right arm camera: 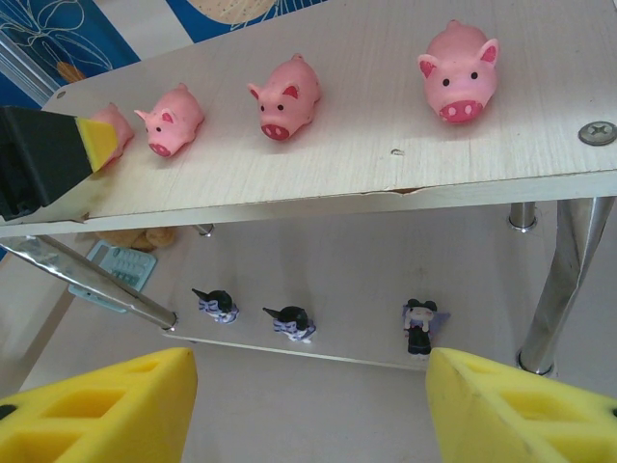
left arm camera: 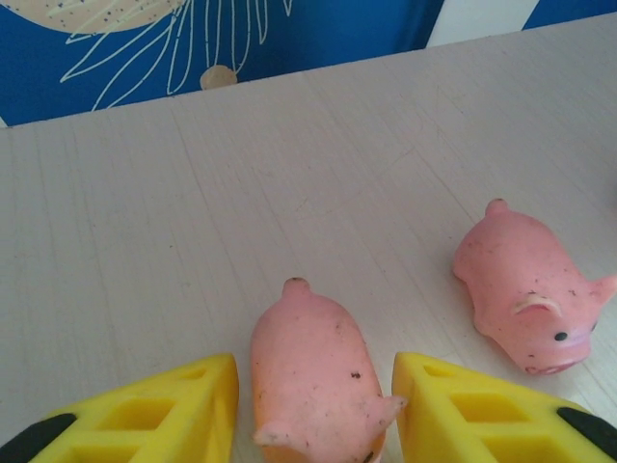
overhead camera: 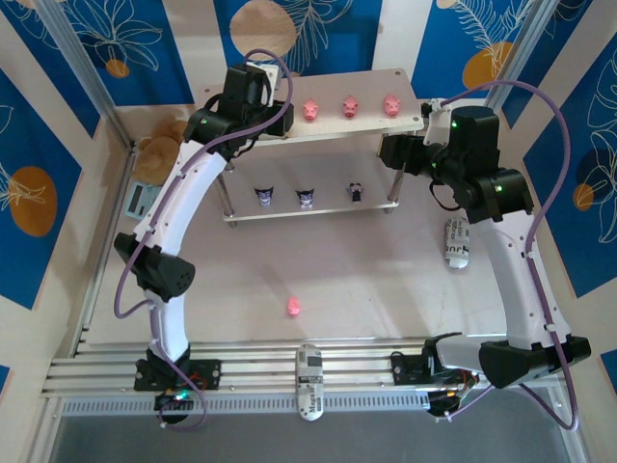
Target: Place and organize the plastic toys onto the shelf
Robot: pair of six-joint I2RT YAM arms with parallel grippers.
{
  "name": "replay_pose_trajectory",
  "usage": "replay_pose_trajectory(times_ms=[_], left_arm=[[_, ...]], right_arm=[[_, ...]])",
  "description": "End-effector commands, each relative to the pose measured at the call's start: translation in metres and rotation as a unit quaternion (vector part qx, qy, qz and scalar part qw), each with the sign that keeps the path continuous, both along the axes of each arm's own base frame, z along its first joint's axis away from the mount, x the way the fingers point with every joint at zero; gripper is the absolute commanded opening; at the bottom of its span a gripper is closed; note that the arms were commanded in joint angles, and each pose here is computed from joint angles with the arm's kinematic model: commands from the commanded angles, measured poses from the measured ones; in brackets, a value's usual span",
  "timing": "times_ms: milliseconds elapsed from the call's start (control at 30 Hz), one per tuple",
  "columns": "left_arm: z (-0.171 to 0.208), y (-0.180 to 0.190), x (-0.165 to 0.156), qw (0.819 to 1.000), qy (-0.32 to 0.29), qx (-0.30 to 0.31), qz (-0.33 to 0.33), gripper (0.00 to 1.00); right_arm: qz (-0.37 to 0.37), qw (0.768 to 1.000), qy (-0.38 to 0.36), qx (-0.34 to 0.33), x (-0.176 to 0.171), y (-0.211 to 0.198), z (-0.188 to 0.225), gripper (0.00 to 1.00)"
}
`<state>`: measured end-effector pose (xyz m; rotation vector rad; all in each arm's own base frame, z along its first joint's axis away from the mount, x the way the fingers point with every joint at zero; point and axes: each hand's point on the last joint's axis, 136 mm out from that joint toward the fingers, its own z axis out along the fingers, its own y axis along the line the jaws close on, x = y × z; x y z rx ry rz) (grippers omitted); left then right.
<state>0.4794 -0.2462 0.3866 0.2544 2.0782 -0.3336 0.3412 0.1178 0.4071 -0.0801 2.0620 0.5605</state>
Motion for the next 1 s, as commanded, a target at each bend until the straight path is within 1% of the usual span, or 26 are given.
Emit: replay_pose_trajectory(times_ms=[0,167,233,600,867,967], left_arm=[[0.012,0.010,0.011,1.000,-0.023,-0.004,0.018,0.46],[0.027,0.013,0.010,0.999,-0.047,-0.006,0.021,0.47],[0.033,0.015,0.010,0.998,-0.058,-0.005,0.023,0.49],[0.062,0.023,-0.001,0.995,-0.093,-0.001,0.022,0.53],[0.092,0.037,-0.024,0.992,-0.121,-0.001,0.020,0.54],[0.103,0.041,-0.041,0.992,-0.127,0.004,0.012,0.54]], right_arm=[[0.009,1.000,-0.015,0.006,0.000,0.002,0.007,0.65],[0.009,1.000,-0.016,0.006,0.001,0.002,0.008,0.65],[0.009,1.000,-0.015,0.006,0.002,0.002,0.008,0.65],[0.012,1.000,-0.012,0.011,0.003,0.005,0.008,0.65],[0.012,1.000,-0.014,0.012,0.002,0.005,0.010,0.65],[0.005,1.000,-0.017,0.006,0.003,0.001,0.011,0.65]])
